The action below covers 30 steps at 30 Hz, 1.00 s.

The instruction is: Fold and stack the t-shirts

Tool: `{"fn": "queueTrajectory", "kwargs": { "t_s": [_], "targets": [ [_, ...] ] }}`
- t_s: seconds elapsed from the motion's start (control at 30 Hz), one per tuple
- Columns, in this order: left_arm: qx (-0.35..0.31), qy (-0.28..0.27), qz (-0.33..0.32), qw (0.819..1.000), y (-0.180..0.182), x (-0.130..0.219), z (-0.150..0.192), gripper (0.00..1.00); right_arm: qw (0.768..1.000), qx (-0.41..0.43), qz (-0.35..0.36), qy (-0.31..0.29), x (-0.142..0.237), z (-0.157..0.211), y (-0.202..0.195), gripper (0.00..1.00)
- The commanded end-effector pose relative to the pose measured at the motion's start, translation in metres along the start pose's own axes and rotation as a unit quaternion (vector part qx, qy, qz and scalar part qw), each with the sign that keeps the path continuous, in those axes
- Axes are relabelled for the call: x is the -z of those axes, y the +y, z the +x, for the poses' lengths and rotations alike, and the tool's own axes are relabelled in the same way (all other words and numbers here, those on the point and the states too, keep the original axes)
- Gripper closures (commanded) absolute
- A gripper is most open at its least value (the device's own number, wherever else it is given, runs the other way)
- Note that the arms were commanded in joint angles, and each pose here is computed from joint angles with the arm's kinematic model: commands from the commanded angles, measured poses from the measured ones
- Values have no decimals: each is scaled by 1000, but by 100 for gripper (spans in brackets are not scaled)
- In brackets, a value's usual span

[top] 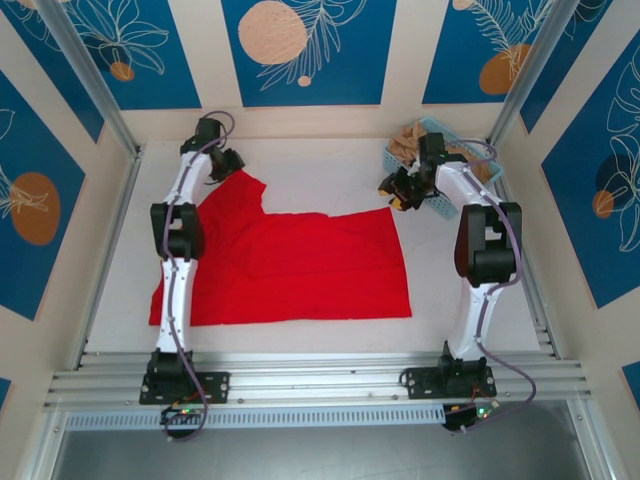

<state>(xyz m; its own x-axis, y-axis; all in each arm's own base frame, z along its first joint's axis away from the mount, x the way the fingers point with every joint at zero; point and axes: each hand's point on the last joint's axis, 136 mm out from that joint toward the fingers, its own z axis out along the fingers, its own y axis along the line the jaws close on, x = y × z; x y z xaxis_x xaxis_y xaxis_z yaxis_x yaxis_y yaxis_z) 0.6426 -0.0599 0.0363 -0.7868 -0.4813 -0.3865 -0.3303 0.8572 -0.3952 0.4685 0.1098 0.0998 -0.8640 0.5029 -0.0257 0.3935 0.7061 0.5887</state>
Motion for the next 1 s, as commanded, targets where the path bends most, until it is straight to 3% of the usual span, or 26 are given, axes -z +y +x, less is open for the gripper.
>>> {"fn": "queueTrajectory", "kwargs": {
  "t_s": [0.0,0.13,0.27,0.53,0.73,0.97],
  "targets": [
    [-14,86,-33,996,2,-2,52,50,1000,-13,-2,9,-2,-1,-1,58],
    [-20,85,-44,995,2,-1,55,44,1000,-17,-5,11,-2,2,-2,58],
    [-17,95,-55,994,8,-4,60,50,1000,-18,-5,8,0,4,-2,58],
    [-9,87,-94,992,19,11,57,100,999,-23,33,-9,2,-3,-16,63],
    [-8,31,-104,994,10,58,27,100,993,-25,107,-33,-12,-21,-35,63],
    [8,18,-97,995,14,86,15,100,987,-16,158,-24,-39,-31,-47,66]
  ]
}}
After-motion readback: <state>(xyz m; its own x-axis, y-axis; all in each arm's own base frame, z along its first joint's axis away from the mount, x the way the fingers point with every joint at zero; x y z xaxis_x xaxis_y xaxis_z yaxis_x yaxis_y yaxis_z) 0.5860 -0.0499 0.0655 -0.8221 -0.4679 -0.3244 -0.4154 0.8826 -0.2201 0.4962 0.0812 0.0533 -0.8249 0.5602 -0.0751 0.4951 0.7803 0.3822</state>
